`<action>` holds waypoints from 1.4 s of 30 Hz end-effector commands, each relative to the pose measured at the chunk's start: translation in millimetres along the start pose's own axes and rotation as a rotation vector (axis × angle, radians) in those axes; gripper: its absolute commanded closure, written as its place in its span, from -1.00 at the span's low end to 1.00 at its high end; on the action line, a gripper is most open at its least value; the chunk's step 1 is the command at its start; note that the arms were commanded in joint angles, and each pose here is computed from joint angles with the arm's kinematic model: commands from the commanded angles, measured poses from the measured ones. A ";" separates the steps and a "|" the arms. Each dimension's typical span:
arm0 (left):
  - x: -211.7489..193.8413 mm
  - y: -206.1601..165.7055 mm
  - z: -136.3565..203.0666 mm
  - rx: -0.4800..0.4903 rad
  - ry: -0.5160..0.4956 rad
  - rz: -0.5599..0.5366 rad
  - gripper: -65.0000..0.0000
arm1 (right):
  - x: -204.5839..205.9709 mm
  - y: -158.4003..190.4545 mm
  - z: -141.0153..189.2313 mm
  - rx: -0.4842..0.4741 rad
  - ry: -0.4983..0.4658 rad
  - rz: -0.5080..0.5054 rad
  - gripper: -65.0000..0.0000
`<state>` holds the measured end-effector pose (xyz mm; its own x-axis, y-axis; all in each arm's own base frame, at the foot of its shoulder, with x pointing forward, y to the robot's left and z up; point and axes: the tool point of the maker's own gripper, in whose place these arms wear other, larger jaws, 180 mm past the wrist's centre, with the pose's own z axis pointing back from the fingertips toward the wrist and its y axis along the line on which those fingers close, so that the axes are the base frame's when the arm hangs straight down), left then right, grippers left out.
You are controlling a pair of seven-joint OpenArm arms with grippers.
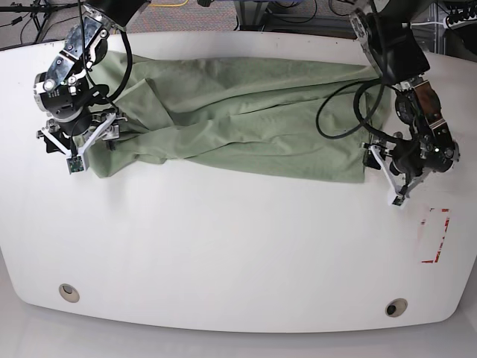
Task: Fold the T-shirt properly
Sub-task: 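Move the right gripper to the strip's other end and grasp it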
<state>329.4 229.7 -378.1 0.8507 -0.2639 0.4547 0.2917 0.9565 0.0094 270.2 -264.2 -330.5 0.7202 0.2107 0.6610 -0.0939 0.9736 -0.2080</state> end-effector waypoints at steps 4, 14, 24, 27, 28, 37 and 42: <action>17.3 0.5 -12.7 -0.053 -0.030 0.036 -0.24 | 12.2 -5.8 3.5 -0.014 -0.042 0.008 -0.48; 22.0 -10.5 -34.1 -0.135 -0.018 0.079 -0.24 | 12.2 -6.3 3.7 -0.015 -0.041 0.009 -0.48; 24.5 -27.3 -40.7 -0.173 -0.015 0.080 0.42 | 14.4 -10.7 4.2 -0.028 -0.043 0.014 -0.48; 23.1 -27.9 -41.5 -0.176 -0.012 0.081 0.84 | 19.7 -13.7 4.4 -0.037 -0.055 0.011 -0.48; 23.1 -27.9 -41.5 -0.176 -0.012 0.081 0.87 | 19.3 -14.6 4.6 -0.039 -0.055 0.008 -0.48; 11.8 -25.9 -39.3 -0.156 0.000 0.069 0.82 | 34.6 -36.7 8.9 -0.095 -0.092 -0.011 -0.48; 5.4 -21.5 -35.2 -0.133 0.003 0.058 0.82 | 38.4 -44.2 -4.9 -0.090 -0.079 -0.040 -0.50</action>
<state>342.5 191.0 -414.8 0.8740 -0.1861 0.4488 0.2945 0.9377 -0.1846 290.8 -293.9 -306.0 0.6887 0.1911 0.6994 -0.0142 0.9680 -0.2506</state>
